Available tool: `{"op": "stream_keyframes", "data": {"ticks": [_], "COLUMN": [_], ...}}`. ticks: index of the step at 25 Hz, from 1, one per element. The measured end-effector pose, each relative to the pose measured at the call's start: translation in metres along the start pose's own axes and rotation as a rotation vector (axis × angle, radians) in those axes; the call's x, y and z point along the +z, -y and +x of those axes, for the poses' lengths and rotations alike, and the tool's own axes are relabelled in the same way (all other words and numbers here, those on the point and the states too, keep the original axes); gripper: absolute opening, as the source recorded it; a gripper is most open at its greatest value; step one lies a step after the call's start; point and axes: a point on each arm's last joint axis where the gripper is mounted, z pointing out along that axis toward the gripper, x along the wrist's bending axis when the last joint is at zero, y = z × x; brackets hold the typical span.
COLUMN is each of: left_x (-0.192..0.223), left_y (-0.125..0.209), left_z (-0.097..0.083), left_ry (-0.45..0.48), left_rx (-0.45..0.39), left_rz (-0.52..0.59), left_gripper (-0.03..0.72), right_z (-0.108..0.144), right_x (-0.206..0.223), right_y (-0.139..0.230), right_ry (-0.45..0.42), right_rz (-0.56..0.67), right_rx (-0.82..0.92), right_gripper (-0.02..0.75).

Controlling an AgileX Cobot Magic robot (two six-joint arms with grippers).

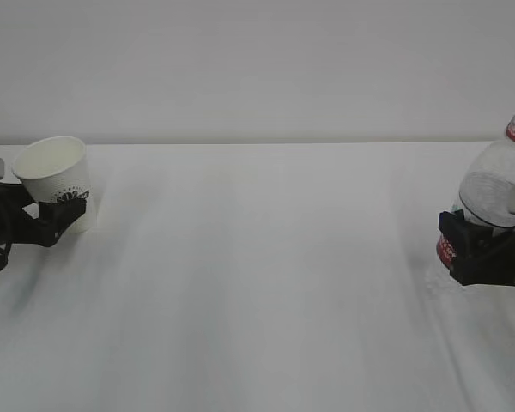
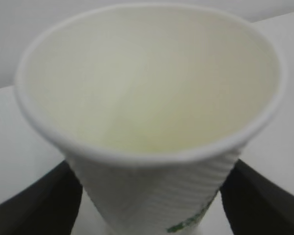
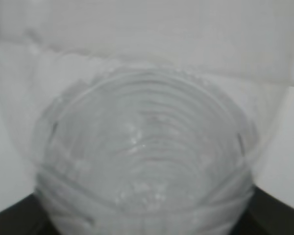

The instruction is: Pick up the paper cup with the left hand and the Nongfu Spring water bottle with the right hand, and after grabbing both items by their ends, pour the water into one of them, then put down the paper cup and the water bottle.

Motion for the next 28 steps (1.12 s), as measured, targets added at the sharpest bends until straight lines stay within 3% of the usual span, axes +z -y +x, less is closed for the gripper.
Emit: {"op": "stream_keyframes", "data": {"ticks": [13, 19, 23, 28], "left_x": [0.02, 0.021, 0.02, 0.02], "left_y": [0.002, 0.0, -0.005, -0.005], "left_z": [0.004, 0.004, 0.003, -0.003], "left_ry": [-0.018, -0.019, -0.005, 0.055], "left_rx": [-0.015, -0.016, -0.028, -0.043], "left_rz": [-0.021, -0.037, -0.1, -0.096], "left_gripper": [0.633, 0.578, 0.565, 0.564], "right_z": [0.0, 0.0, 0.0, 0.0], "right_x": [0.0, 0.0, 0.0, 0.0], "right_y": [0.001, 0.001, 0.001, 0.001], "right_ry": [0.0, 0.0, 0.0, 0.0], "right_rz": [0.004, 0.004, 0.004, 0.004], "right_rx": [0.0, 0.0, 0.0, 0.0], "right_gripper": [0.485, 0.484, 0.484, 0.484]}}
